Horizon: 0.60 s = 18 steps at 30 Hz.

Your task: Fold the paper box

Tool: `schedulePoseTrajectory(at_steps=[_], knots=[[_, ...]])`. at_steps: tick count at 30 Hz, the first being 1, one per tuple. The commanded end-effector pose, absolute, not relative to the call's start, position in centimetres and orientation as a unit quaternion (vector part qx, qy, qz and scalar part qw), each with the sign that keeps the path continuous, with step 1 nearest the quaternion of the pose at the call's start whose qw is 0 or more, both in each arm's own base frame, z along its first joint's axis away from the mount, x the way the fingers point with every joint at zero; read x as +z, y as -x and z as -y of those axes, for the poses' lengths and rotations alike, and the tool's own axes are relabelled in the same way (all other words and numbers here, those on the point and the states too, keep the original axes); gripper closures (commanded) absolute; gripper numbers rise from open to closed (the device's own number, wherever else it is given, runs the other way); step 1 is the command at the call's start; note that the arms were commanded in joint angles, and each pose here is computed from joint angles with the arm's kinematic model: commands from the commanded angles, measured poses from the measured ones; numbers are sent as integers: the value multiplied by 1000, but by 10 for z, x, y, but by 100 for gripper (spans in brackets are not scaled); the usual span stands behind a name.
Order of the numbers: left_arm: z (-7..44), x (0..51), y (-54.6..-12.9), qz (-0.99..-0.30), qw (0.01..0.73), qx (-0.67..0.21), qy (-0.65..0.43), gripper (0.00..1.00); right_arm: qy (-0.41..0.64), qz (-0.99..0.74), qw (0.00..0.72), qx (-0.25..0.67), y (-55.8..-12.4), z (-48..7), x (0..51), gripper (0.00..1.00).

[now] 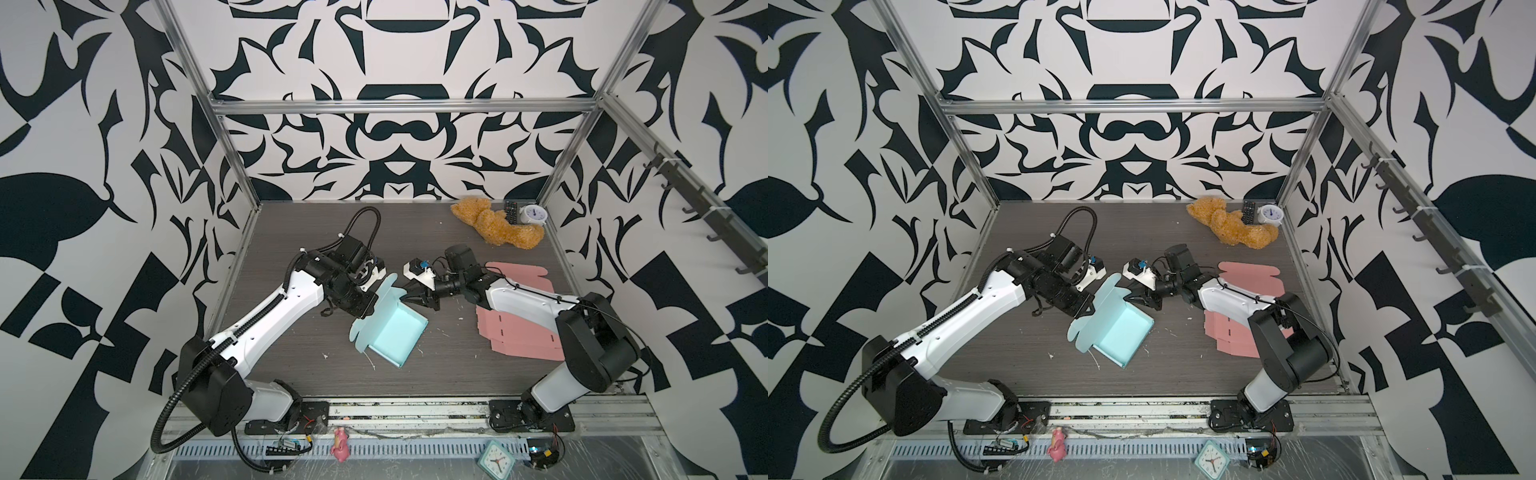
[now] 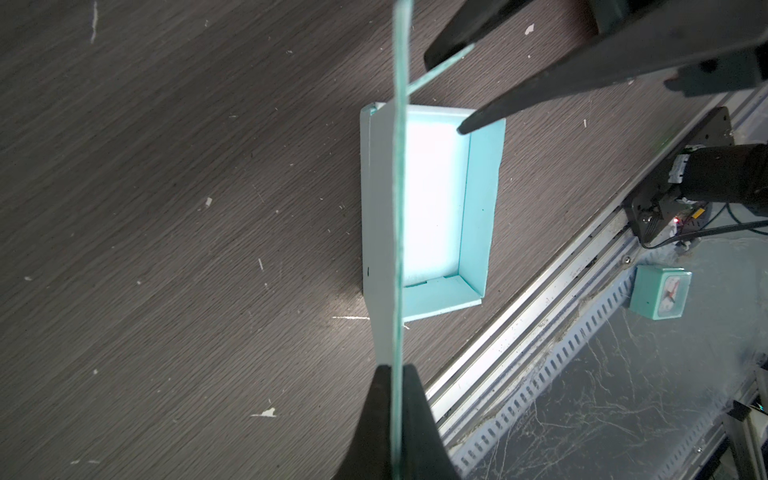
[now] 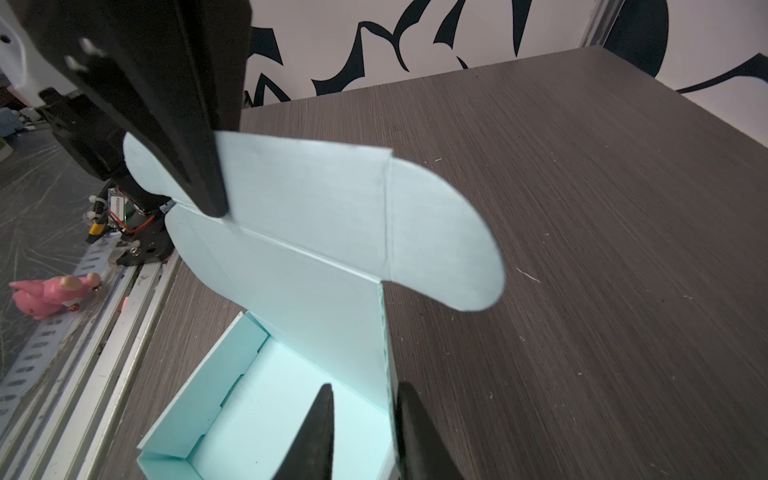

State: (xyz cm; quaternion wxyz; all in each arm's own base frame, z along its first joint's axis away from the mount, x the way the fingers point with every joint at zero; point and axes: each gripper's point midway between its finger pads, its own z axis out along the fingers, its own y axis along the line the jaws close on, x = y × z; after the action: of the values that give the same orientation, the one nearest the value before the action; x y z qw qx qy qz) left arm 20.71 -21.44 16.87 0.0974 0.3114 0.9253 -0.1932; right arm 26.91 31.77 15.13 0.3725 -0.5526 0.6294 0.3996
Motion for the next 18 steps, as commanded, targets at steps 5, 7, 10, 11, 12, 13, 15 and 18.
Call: schedulePoseTrajectory(at_steps=[5, 7, 10, 11, 12, 13, 15, 18], knots=[[207, 175, -206, -923, 111, -183, -321, 89, 564, -612, 394, 390, -270, -320, 170, 86], [207, 175, -205, -922, 114, -183, -320, 88, 563, -615, 397, 384, -270, -319, 170, 90], [206, 176, -206, -922, 122, -185, -318, 84, 555, -624, 398, 379, -272, -317, 167, 94], [207, 176, -206, -921, 125, -187, -317, 82, 553, -625, 399, 380, -272, -317, 167, 95], [207, 176, -206, -921, 128, -189, -316, 80, 549, -627, 400, 381, -271, -316, 166, 95], [207, 175, -206, -922, 130, -188, -313, 76, 546, -628, 403, 380, -270, -316, 166, 95], [206, 173, -205, -923, 133, -189, -308, 65, 540, -633, 415, 369, -271, -313, 167, 97], [203, 175, -205, -923, 154, -195, -293, 47, 528, -639, 432, 356, -272, -308, 169, 99]])
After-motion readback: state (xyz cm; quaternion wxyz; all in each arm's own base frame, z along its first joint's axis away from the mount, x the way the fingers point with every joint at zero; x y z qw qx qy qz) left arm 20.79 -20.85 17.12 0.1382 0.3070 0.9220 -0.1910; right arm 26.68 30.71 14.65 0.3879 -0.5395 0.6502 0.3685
